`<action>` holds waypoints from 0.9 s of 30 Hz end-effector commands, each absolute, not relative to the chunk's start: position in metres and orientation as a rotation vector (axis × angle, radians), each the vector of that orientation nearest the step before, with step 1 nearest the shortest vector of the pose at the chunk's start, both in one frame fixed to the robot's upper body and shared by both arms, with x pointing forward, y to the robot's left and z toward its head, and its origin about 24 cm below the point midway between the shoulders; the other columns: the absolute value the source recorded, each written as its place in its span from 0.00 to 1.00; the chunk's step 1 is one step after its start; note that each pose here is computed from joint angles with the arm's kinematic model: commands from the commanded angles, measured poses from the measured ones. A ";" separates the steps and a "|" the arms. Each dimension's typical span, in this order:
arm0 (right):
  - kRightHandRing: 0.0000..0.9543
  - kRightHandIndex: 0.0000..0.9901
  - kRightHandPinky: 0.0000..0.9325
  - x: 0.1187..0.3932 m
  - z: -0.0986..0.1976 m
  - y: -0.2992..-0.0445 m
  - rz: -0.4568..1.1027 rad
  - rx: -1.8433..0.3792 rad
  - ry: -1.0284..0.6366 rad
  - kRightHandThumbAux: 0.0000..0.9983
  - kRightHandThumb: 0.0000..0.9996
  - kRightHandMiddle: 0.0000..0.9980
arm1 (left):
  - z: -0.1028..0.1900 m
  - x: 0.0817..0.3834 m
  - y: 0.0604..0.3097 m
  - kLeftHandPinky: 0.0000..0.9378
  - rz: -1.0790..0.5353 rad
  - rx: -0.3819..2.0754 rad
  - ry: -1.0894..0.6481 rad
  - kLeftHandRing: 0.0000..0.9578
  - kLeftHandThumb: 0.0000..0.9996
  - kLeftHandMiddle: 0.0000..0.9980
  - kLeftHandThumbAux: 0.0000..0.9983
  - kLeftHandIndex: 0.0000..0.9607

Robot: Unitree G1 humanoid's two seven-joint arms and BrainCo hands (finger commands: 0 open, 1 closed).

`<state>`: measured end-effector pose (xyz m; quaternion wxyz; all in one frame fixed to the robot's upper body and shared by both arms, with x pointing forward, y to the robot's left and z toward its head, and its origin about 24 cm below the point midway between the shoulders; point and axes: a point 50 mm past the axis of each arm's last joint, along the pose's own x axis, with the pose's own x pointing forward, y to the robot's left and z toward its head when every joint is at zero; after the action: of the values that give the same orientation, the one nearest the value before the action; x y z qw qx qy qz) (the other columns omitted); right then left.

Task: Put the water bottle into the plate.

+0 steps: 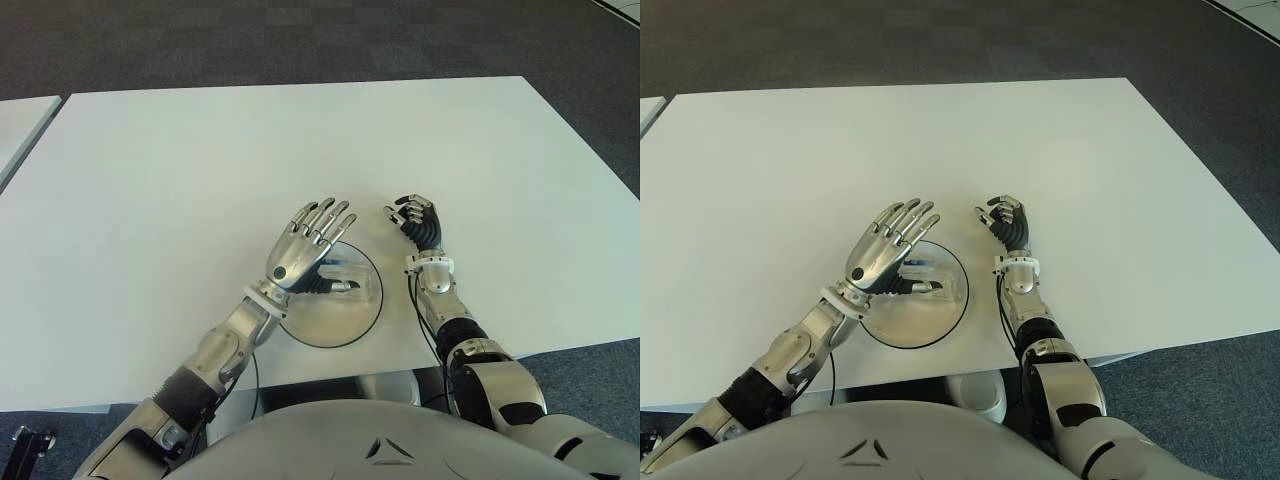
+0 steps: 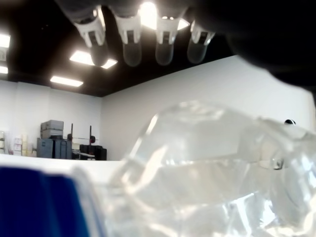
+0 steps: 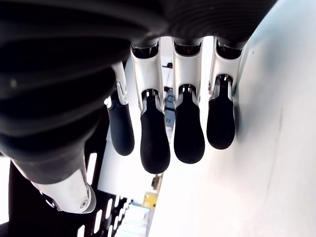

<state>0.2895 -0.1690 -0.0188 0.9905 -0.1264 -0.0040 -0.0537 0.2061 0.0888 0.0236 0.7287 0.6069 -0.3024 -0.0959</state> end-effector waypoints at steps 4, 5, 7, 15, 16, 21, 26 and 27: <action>0.71 0.44 0.66 0.285 -0.026 -0.169 -0.103 -0.253 0.027 0.73 0.71 0.69 | 0.018 0.204 0.090 0.00 -0.188 1.347 -0.689 0.00 0.11 0.00 0.27 0.00; 0.71 0.44 0.66 0.285 -0.026 -0.169 -0.103 -0.253 0.026 0.73 0.71 0.69 | 0.017 0.204 0.091 0.00 -0.185 1.347 -0.692 0.00 0.11 0.00 0.26 0.00; 0.71 0.44 0.66 0.285 -0.026 -0.169 -0.100 -0.254 0.023 0.73 0.71 0.69 | 0.016 0.204 0.092 0.00 -0.178 1.347 -0.701 0.00 0.10 0.00 0.26 0.00; 0.71 0.44 0.65 0.285 -0.025 -0.169 -0.099 -0.263 0.019 0.73 0.71 0.68 | 0.011 0.205 0.094 0.00 -0.065 1.265 -0.772 0.00 0.08 0.00 0.24 0.00; 0.71 0.44 0.65 0.285 -0.025 -0.169 -0.100 -0.264 0.019 0.73 0.71 0.68 | 0.011 0.205 0.094 0.00 -0.053 1.244 -0.774 0.00 0.08 0.00 0.24 0.00; 0.70 0.44 0.63 0.285 -0.025 -0.169 -0.099 -0.270 0.021 0.73 0.71 0.68 | 0.010 0.206 0.095 0.00 0.002 1.071 -0.733 0.00 0.07 0.00 0.24 0.00; 0.71 0.44 0.65 0.285 -0.025 -0.169 -0.096 -0.270 0.022 0.73 0.71 0.69 | 0.014 0.207 0.095 0.00 0.082 0.783 -0.682 0.00 0.05 0.00 0.31 0.00; 0.71 0.44 0.65 0.285 -0.025 -0.169 -0.096 -0.269 0.022 0.73 0.71 0.69 | 0.014 0.207 0.095 0.00 0.096 0.741 -0.674 0.00 0.06 0.00 0.33 0.00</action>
<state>0.2894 -0.1694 -0.0187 0.9900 -0.1310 -0.0047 -0.0513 0.2062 0.0937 0.0146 0.8455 0.4147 -0.3358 0.0214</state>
